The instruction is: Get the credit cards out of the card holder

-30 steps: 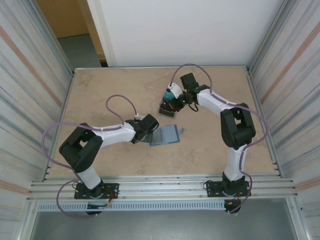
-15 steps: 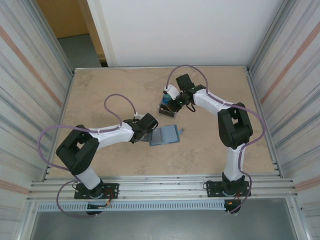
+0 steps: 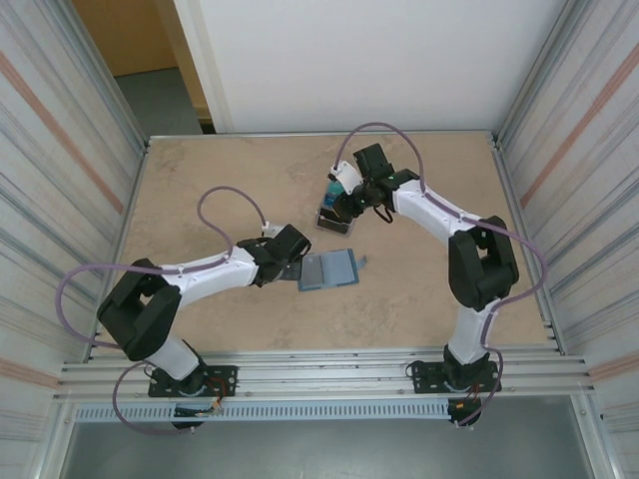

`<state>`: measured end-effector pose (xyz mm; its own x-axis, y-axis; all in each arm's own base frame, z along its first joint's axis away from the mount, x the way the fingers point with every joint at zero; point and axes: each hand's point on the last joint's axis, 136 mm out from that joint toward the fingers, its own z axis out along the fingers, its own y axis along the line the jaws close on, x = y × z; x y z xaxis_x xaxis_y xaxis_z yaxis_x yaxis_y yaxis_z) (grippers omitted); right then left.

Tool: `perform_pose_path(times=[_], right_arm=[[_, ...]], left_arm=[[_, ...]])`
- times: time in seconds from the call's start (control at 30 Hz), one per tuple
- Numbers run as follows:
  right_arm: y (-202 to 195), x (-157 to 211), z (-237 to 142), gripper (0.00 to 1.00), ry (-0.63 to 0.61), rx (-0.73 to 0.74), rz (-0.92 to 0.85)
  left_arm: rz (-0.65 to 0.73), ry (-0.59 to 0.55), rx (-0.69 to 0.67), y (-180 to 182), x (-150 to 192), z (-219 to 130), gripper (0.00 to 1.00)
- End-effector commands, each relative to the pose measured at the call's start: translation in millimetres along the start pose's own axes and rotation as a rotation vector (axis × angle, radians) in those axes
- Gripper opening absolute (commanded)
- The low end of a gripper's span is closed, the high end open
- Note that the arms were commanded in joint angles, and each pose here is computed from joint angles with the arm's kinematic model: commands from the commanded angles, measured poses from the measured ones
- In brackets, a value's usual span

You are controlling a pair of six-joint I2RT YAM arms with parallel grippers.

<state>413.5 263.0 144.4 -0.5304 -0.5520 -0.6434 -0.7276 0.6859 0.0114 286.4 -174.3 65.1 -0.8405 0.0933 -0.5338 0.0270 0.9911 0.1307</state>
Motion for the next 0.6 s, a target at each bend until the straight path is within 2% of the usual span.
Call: perform_pose_path(times=[0.0, 0.23, 0.57], right_arm=[[5, -10, -28, 0.42, -0.042, 0.09, 0.083], [46, 21, -45, 0.56, 0.0, 0.158, 0.154], [107, 67, -31, 0.6, 0.09, 0.226, 0.214]], left_arm=[[-0.052, -0.043, -0.058, 22, -4, -9, 0.99], [-0.134, -0.114, -0.097, 49, -3, -24, 0.99], [-0.266, -0.203, -0.138, 90, 8, -38, 0.99]])
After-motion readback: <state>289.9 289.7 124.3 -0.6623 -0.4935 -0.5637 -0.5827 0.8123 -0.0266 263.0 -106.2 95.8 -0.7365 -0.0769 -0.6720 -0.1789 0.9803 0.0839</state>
